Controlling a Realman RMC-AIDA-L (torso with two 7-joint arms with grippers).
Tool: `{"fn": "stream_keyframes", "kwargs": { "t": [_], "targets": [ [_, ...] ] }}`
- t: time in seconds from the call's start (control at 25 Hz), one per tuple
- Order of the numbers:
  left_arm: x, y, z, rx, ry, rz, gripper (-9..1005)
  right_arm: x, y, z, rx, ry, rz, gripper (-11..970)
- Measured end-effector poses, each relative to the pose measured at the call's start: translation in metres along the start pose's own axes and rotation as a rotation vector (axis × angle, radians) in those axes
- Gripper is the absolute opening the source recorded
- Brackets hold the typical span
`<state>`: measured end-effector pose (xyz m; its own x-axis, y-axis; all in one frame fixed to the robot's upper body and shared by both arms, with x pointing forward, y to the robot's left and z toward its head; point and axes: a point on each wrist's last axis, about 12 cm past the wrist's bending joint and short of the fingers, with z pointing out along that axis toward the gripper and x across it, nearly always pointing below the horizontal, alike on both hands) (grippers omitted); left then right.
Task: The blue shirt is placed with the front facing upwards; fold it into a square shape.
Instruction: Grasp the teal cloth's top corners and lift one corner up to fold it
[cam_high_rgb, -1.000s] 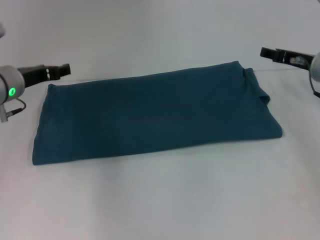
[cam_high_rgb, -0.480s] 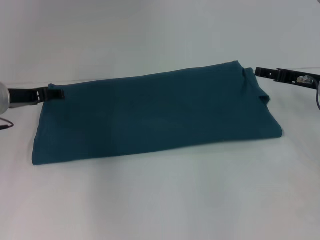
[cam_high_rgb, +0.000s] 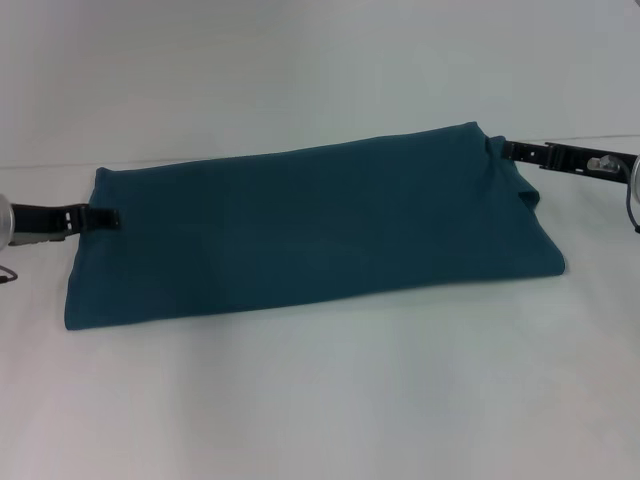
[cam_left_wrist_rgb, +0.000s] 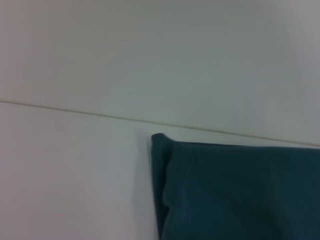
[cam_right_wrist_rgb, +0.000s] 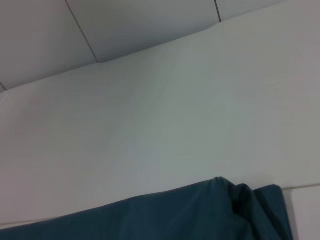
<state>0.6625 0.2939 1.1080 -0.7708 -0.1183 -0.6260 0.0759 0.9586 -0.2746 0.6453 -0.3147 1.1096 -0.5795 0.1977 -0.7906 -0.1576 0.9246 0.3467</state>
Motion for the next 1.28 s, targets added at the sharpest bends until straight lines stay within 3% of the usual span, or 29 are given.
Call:
{"fn": "stream_keyframes", "kwargs": {
  "t": [0.92,1.28],
  "targets": [
    [0.031,0.007,0.014,-0.034,0.042,-0.022,871,0.005,0.004,0.004,-0.012,0.021,0.001,913],
    [0.038,-0.001,0.018,0.008,0.051,0.014,779,0.006,0.005,0.006,-0.008,0.031,-0.011,905]
  ]
}}
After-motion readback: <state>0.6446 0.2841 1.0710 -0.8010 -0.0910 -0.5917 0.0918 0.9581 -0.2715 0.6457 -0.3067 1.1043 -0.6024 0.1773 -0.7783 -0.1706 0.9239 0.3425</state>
